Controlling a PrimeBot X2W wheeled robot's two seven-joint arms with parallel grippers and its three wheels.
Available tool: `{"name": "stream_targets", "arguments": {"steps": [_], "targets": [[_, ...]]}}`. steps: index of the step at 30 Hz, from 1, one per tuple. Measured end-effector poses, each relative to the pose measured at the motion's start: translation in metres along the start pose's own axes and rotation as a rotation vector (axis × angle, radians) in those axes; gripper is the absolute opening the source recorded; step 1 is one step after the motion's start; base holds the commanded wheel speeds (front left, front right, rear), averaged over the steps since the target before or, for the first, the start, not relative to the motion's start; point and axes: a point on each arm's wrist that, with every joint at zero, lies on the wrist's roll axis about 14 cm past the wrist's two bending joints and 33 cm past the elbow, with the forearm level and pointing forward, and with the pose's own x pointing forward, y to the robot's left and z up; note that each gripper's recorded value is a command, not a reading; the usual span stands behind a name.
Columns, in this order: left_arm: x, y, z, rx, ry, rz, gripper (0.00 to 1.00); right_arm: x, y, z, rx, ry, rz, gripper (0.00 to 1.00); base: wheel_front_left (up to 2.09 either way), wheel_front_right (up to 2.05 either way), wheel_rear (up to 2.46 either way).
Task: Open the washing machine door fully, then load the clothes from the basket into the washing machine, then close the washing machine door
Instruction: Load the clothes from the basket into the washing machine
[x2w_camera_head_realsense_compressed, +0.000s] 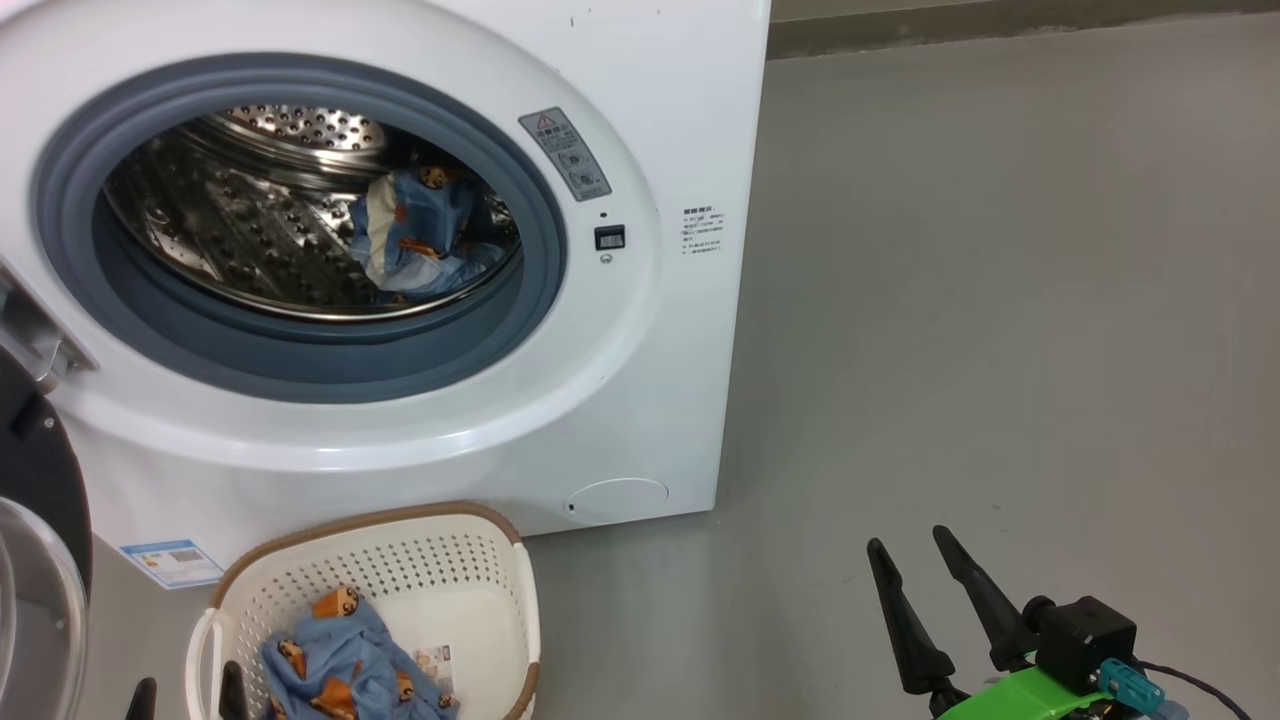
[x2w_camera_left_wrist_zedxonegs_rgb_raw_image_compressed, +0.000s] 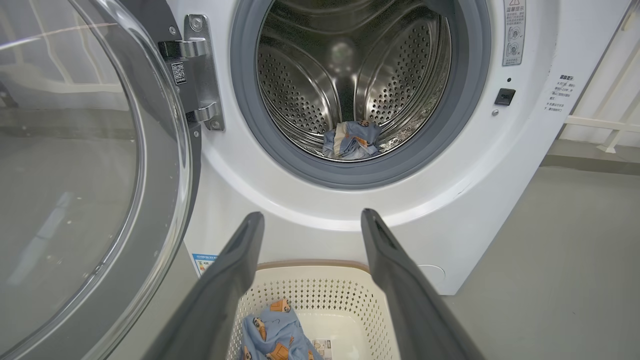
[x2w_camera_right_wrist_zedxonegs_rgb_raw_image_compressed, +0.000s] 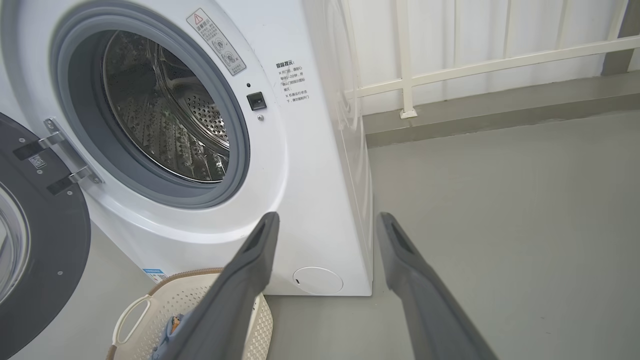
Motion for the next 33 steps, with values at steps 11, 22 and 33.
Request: {"name": "stream_targets", "arguments": {"steps": [11, 22, 33], "targets": [[-0.001, 0.000, 0.000, -0.002, 0.001, -0.004, 1.00, 0.000, 0.000, -0.002, -0.005, 0.005, 0.002, 1.00, 0.00, 0.00, 0.00], [-0.001, 0.000, -0.001, -0.002, 0.004, -0.003, 1.00, 0.000, 0.000, -0.003, -0.004, 0.009, 0.001, 1.00, 0.00, 0.00, 0.00], [0.001, -0.001, -0.023, -0.012, 0.077, -0.005, 1.00, 0.004, -0.003, -0.013, 0.001, 0.040, -0.008, 1.00, 0.00, 0.00, 0.00]]}}
